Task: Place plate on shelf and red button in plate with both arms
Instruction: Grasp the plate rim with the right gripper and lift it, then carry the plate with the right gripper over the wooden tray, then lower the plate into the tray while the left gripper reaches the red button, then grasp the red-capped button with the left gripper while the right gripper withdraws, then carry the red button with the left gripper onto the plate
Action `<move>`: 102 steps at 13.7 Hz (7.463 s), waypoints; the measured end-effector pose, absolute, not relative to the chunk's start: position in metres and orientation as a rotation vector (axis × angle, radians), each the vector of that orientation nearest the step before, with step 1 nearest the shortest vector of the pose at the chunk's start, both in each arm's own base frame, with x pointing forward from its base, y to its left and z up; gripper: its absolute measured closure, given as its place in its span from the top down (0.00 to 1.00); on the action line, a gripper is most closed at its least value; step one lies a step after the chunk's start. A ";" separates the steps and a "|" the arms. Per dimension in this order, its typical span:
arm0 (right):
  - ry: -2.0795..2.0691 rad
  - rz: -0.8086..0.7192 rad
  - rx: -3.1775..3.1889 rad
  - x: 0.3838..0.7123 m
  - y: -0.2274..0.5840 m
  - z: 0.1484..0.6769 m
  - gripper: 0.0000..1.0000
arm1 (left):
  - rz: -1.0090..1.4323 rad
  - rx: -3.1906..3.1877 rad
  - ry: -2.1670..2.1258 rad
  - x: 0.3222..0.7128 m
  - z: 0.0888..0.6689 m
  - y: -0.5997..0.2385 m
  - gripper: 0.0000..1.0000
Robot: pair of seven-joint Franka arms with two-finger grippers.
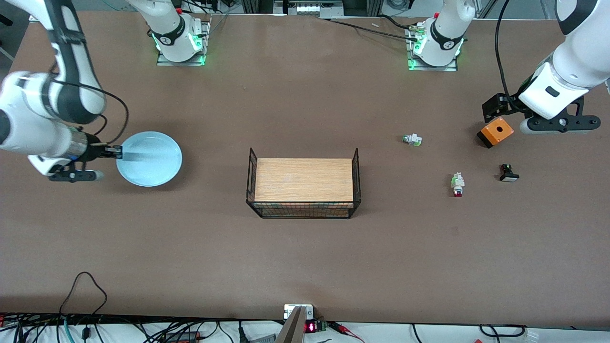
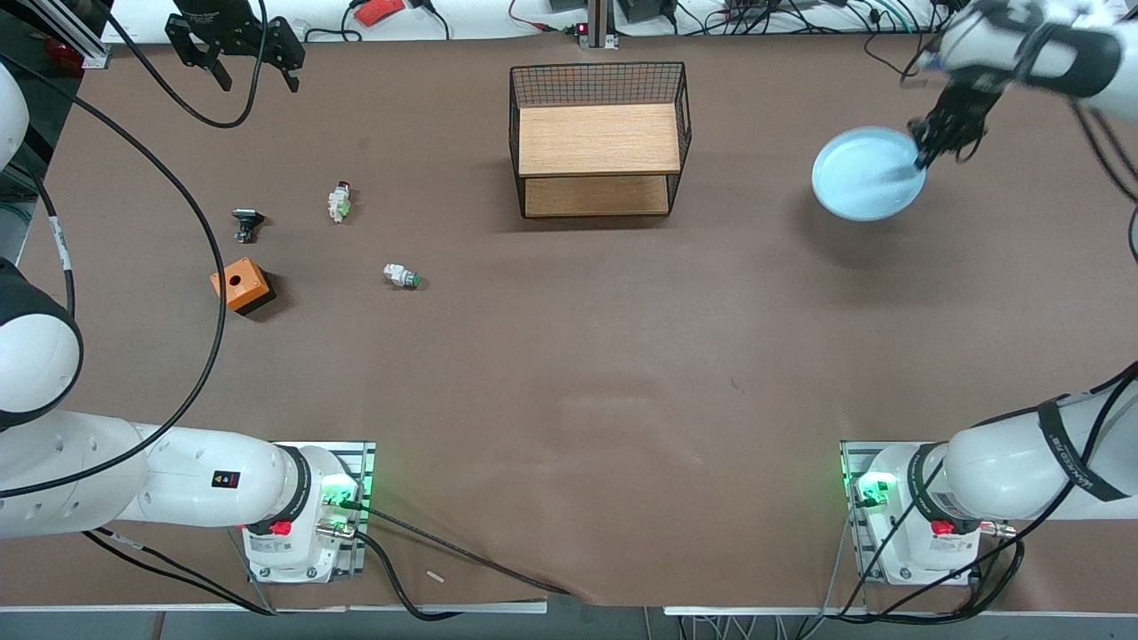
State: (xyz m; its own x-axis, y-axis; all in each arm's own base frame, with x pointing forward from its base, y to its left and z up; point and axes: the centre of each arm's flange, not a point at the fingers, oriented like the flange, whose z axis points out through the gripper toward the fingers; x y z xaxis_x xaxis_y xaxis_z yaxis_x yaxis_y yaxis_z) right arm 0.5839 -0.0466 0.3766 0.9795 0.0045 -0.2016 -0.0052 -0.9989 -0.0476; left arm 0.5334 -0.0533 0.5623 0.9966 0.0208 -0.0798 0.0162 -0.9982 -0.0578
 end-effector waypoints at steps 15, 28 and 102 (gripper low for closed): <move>0.945 0.495 -2.774 0.578 0.197 0.533 0.03 | 0.124 -3.082 -0.029 0.533 0.562 -0.053 1.00; 1.271 0.424 -2.604 0.577 0.353 0.477 0.03 | 0.125 -3.082 -0.033 0.534 0.562 -0.052 1.00; 0.018 0.057 -3.132 0.562 -0.019 0.586 1.00 | -0.012 -3.559 0.594 0.583 0.357 -0.448 0.50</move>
State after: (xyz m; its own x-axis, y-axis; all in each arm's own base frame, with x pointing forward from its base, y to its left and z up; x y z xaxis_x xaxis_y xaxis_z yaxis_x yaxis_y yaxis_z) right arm 0.5624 -0.0190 0.5863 0.9993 -0.0115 -0.0366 -0.0118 -0.9999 -0.0086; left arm 0.5831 -0.4478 0.3569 0.9487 -0.3057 0.0803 -0.3088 -0.8419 0.4427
